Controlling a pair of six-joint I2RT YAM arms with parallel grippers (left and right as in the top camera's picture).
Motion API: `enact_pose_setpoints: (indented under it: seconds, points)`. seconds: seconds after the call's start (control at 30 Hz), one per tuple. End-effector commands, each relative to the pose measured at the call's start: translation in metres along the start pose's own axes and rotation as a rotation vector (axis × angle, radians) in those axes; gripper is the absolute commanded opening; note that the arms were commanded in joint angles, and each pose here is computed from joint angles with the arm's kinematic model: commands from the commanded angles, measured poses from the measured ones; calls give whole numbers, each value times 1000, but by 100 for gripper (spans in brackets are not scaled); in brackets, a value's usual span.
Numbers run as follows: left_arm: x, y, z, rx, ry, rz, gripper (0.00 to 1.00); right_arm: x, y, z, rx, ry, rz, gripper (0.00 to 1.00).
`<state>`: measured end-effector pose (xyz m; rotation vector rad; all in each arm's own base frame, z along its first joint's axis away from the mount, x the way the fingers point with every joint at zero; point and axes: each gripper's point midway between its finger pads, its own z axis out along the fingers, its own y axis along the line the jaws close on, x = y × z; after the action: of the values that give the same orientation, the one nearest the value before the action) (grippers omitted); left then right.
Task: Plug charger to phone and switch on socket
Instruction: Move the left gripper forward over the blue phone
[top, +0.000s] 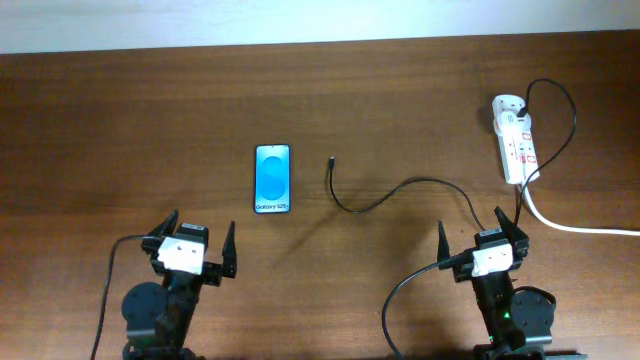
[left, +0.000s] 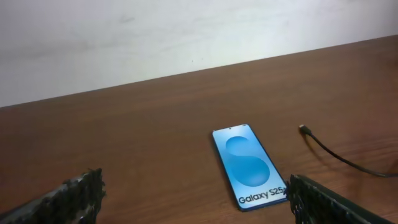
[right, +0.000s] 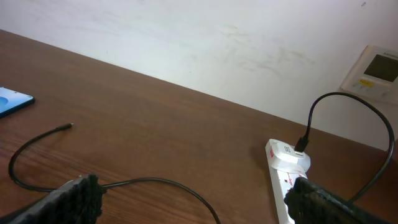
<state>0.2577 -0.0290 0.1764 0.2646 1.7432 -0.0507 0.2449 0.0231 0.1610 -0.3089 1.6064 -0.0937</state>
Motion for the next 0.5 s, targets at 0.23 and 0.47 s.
enact_pose_setpoints:
  seconds: [0.23, 0.47]
  points:
    - [-12, -5, 9, 45, -5, -12, 99, 1, 4, 0, -15, -3, 4, 98]
    - [-34, -6, 15, 79, -8, -13, 99, 1, 3, 0, -15, -4, 4, 98]
